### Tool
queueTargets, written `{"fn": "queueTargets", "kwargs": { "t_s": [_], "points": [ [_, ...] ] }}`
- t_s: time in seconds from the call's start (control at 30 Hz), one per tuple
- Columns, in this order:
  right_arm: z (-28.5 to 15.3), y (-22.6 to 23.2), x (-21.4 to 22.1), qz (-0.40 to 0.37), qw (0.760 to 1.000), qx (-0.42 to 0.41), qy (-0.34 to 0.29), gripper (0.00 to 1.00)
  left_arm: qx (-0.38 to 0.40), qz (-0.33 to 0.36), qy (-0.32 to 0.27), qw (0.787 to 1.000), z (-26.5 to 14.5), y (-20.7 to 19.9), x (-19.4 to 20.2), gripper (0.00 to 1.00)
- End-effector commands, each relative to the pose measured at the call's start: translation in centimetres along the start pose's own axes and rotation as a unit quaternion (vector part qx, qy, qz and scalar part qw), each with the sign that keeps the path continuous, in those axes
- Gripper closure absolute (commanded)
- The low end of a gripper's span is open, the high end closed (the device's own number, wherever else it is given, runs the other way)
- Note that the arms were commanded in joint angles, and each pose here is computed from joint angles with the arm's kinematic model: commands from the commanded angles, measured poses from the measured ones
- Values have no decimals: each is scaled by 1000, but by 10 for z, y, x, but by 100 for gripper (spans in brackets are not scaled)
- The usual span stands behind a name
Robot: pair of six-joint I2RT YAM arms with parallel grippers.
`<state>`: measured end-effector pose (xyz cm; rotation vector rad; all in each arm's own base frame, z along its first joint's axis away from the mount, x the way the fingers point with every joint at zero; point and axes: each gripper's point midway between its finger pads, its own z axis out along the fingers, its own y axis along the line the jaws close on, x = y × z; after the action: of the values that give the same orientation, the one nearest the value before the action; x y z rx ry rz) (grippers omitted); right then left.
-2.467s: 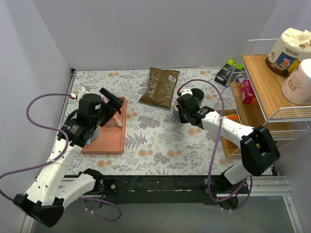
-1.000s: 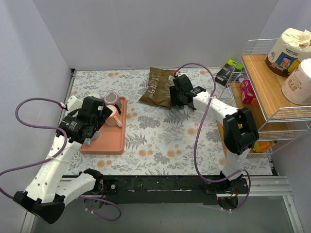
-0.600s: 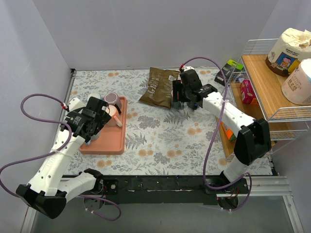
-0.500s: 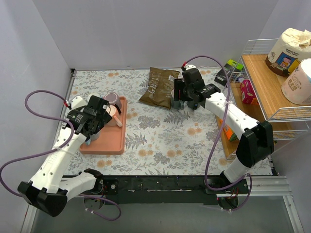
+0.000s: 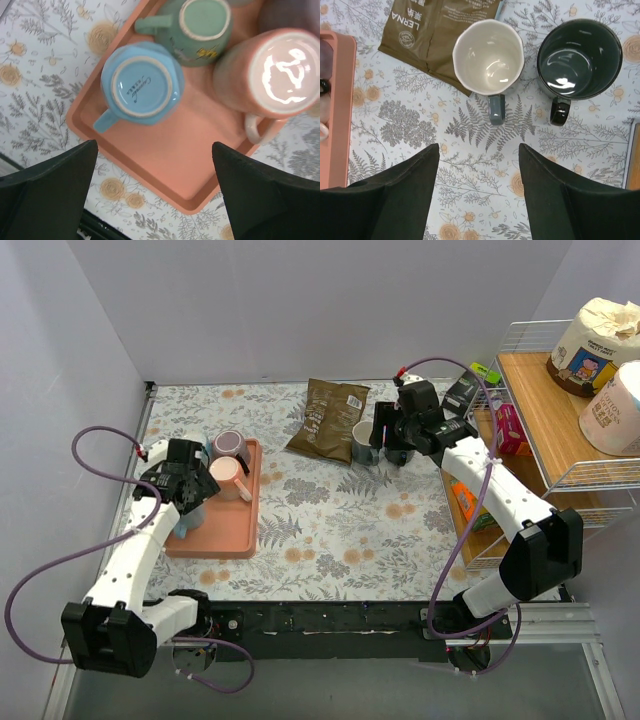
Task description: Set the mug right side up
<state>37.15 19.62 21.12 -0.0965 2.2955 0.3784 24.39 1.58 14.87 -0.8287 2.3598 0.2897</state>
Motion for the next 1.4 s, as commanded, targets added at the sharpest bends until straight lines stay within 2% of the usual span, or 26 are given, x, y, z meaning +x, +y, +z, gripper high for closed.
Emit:
{"fn": "queueTargets", "kwargs": {
  "t_s": [0.0, 0.07, 0.2, 0.3, 0.43, 0.63, 0.8, 0.83, 0.9, 0.93, 1.13, 1.23, 1.37],
  "points": [
    [-13, 3, -1, 12, 1000, -21, -8, 28, 120, 7, -60, 991, -19, -25, -33, 2],
    [-13, 3, -1, 14, 1000, -24, -7, 28, 147, 25, -63, 987, -18, -34, -32, 2],
    [-14, 4, -5, 17, 999, -29, -6, 29, 142, 43, -66, 987, -10, -29, -34, 2],
    [-14, 6, -9, 17, 999, -34, -7, 29, 141, 11, -67, 988, -5, -24, -42, 2],
    [-14, 7, -13, 18, 999, -37, -4, 29, 138, -58, -41, 988, 8, -17, -37, 2],
    [-12, 8, -14, 20, 999, -42, -2, 29, 117, -139, -56, 982, 0, 2, -37, 2],
    [-10, 8, -12, 25, 999, -42, 1, 29, 87, -250, -87, 960, -25, 20, -54, 2],
    [-10, 8, -12, 25, 999, -43, 0, 29, 52, -261, -85, 960, -26, 33, -51, 2],
    [-11, 13, -10, 26, 998, -57, 7, 29, 23, -321, -82, 943, -34, 42, -54, 2],
    [-11, 14, -11, 26, 998, -59, 6, 29, -8, -332, -62, 941, -33, 50, -43, 2],
    [-13, 16, -5, 31, 997, -68, 12, 29, -48, -411, -40, 910, -42, 57, -38, 2],
    [-17, 17, -3, 33, 997, -74, 11, 30, -43, -417, -55, 906, -44, 57, -48, 2],
    [-22, 30, 0, 21, 993, -115, 11, 30, -27, -366, -69, 928, -42, 50, -63, 2]
  ]
}}
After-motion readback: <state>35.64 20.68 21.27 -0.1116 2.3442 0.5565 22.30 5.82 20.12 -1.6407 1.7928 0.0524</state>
